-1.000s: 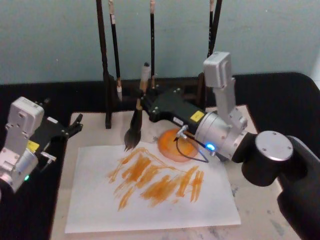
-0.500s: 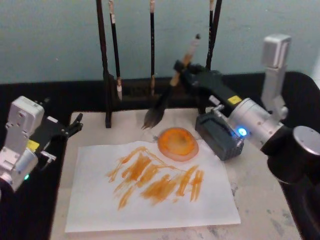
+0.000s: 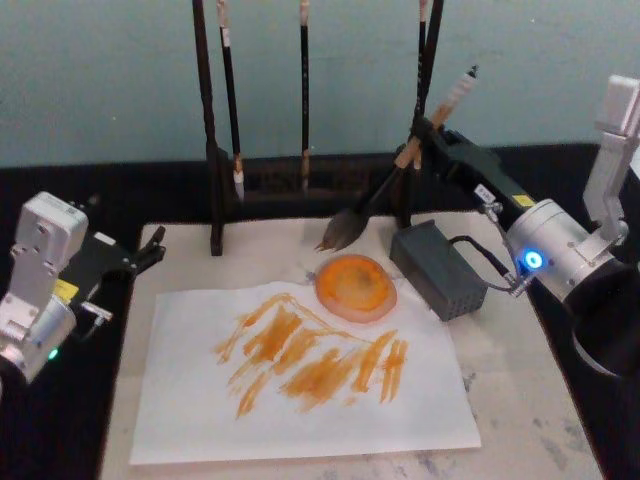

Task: Pick up the brush from the inkstone, write on the paper, then place the brush back to its original position.

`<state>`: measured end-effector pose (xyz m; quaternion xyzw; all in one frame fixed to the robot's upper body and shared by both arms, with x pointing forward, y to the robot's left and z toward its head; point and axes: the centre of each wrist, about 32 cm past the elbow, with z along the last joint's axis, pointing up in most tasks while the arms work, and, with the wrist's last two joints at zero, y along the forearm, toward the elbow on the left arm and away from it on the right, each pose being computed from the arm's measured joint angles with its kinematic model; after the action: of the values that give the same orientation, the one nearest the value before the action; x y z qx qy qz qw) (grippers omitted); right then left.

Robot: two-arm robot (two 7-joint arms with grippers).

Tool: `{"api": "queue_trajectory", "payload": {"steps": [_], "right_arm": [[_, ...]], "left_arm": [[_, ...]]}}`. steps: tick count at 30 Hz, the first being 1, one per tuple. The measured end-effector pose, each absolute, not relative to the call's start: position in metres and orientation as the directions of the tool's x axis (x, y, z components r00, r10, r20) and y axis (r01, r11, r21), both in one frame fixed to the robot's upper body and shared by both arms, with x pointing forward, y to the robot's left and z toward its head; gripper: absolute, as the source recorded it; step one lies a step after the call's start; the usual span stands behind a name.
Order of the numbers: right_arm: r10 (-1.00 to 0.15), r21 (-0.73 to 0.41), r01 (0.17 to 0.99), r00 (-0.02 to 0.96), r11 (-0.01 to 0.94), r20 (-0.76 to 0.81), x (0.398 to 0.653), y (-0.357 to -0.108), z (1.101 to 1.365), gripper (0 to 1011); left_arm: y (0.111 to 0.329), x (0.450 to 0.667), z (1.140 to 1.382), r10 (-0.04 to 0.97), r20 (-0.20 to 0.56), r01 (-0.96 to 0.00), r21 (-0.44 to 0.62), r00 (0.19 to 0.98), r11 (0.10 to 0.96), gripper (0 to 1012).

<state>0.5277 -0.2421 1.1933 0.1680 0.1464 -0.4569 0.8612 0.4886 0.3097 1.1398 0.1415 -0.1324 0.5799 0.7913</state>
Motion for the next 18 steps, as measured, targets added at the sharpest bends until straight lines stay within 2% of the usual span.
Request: {"api": "queue_trajectory", "payload": {"steps": [18], "right_arm": [[-0.644,0.055,0.879,0.389,0.474,-0.659,0.534,-0.273,1.166,155]], "left_arm": [[0.31,0.489,1.14,0.88,0.374,-0.955,0.07,0.292,0.287,1001]]}}
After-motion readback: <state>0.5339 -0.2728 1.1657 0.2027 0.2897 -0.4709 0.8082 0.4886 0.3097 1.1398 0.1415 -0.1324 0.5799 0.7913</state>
